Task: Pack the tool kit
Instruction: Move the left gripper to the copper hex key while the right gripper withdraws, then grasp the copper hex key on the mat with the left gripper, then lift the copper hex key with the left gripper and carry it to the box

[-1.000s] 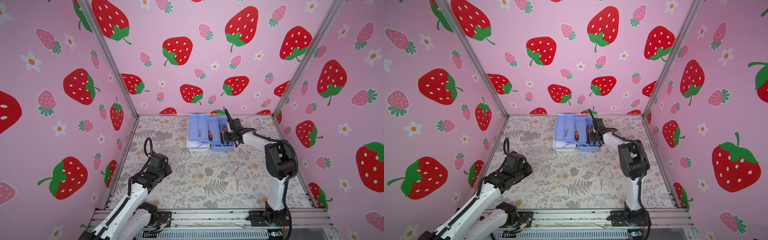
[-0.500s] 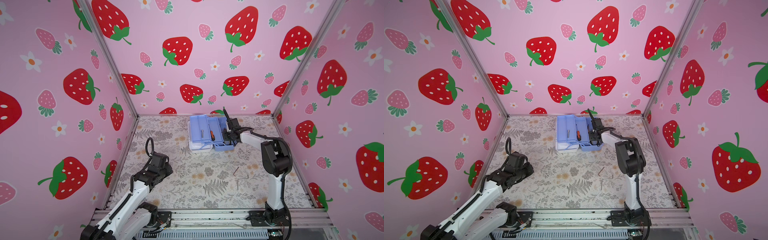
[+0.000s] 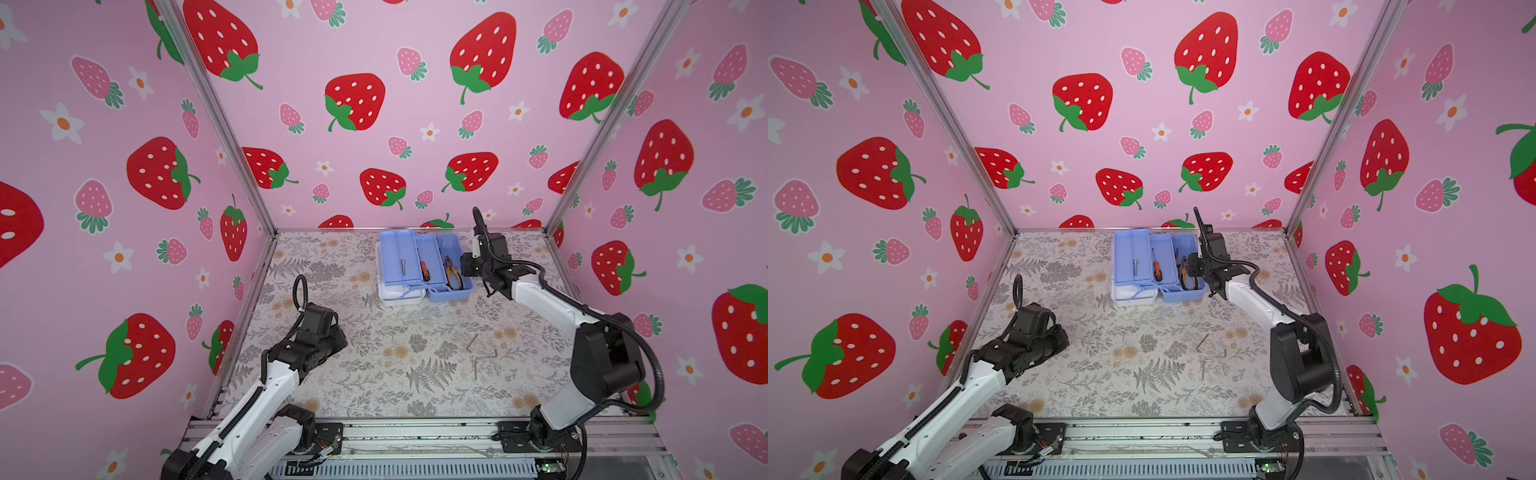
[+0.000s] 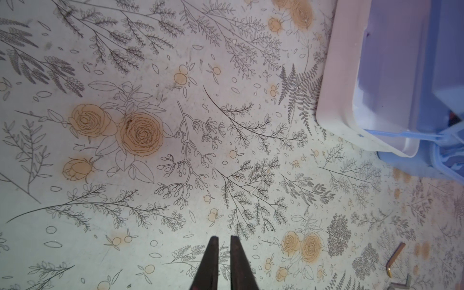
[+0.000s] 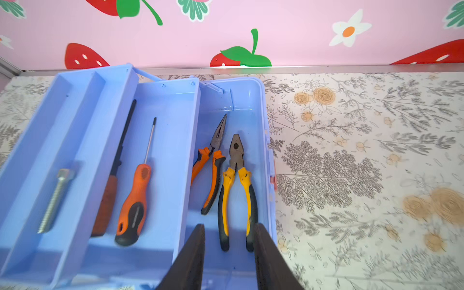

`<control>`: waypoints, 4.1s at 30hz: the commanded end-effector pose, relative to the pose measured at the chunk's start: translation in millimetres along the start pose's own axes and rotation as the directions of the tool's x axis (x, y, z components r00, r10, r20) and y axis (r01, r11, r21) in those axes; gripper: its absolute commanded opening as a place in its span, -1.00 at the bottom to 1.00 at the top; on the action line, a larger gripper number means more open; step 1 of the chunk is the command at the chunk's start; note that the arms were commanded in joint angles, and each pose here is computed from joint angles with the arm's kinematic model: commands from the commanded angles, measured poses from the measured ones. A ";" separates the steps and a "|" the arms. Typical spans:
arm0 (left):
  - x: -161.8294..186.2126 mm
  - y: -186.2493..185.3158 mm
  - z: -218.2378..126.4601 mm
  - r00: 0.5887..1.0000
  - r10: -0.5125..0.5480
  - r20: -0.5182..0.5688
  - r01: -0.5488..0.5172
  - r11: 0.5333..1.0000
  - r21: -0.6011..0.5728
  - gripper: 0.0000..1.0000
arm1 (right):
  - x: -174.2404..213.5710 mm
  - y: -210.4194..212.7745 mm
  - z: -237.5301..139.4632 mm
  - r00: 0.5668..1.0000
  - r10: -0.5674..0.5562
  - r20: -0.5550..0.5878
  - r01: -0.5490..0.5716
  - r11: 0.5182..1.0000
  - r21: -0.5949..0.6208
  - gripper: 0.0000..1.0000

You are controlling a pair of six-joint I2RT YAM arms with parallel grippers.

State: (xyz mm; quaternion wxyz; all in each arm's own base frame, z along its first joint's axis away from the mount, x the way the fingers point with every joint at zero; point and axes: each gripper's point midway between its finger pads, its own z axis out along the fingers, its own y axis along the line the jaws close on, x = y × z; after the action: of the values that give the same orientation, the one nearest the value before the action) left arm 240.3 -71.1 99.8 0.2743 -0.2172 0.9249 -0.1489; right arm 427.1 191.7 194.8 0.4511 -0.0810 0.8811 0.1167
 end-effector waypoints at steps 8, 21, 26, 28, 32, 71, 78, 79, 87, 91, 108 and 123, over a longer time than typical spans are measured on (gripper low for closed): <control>10.9 -68.2 -27.1 0.956 0.290 0.054 -0.292 0.956 0.038 -0.79 | 97.9 -31.4 -72.6 0.995 0.102 -0.019 -0.102 0.995 0.017 -0.28; 105.9 -214.7 7.5 0.789 0.615 0.008 -0.610 0.781 0.136 -0.77 | 192.2 -32.7 -88.4 0.967 0.164 -0.197 -0.175 0.984 -0.041 -0.28; 152.6 -253.1 22.7 0.730 0.683 -0.043 -0.663 0.721 0.203 -0.72 | 213.0 -33.0 -88.2 0.945 0.199 -0.258 -0.214 0.976 -0.033 -0.27; 175.5 -264.8 28.5 0.711 0.699 -0.070 -0.667 0.703 0.245 -0.67 | 218.3 -34.8 -88.3 0.943 0.204 -0.264 -0.219 0.975 -0.027 -0.27; 212.5 -280.0 41.2 0.683 0.722 -0.107 -0.675 0.681 0.283 -0.55 | 225.5 -38.7 -88.6 0.938 0.212 -0.273 -0.223 0.975 -0.008 -0.29; 221.6 -339.8 135.1 0.582 0.793 -0.179 -0.724 0.606 0.329 -0.71 | 234.6 -68.3 -90.8 0.928 0.288 -0.236 -0.288 0.957 0.035 -0.45; 218.8 -336.3 137.9 0.583 0.790 -0.189 -0.725 0.611 0.319 -0.85 | 234.2 -67.1 -91.3 0.928 0.290 -0.235 -0.292 0.956 0.026 -0.43; 218.1 -335.4 138.5 0.582 0.790 -0.191 -0.726 0.611 0.315 -0.79 | 234.0 -67.4 -91.5 0.927 0.292 -0.234 -0.294 0.955 0.027 -0.43; 219.8 -328.2 142.6 0.569 0.795 -0.211 -0.744 0.607 0.279 -0.50 | 232.8 -65.5 -93.4 0.928 0.294 -0.228 -0.299 0.954 0.012 -0.42; 221.8 -323.9 145.0 0.548 0.808 -0.218 -0.768 0.589 0.252 -0.51 | 233.0 -65.5 -94.1 0.929 0.294 -0.225 -0.300 0.954 0.010 -0.41; 205.8 -285.7 161.9 0.509 0.818 -0.270 -0.830 0.549 0.099 -0.64 | 231.7 -68.3 -93.7 0.928 0.302 -0.217 -0.306 0.952 0.016 -0.40; 170.2 -231.4 163.1 0.596 0.740 -0.312 -0.776 0.630 0.012 -0.84 | 232.5 -68.9 -92.5 0.927 0.304 -0.221 -0.309 0.951 0.012 -0.40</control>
State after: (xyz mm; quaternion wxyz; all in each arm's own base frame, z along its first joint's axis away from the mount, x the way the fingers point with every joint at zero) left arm 293.8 -408.0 18.4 0.2077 0.2080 0.9550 -0.0394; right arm 239.3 91.7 52.1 0.3281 0.0451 0.9249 0.1865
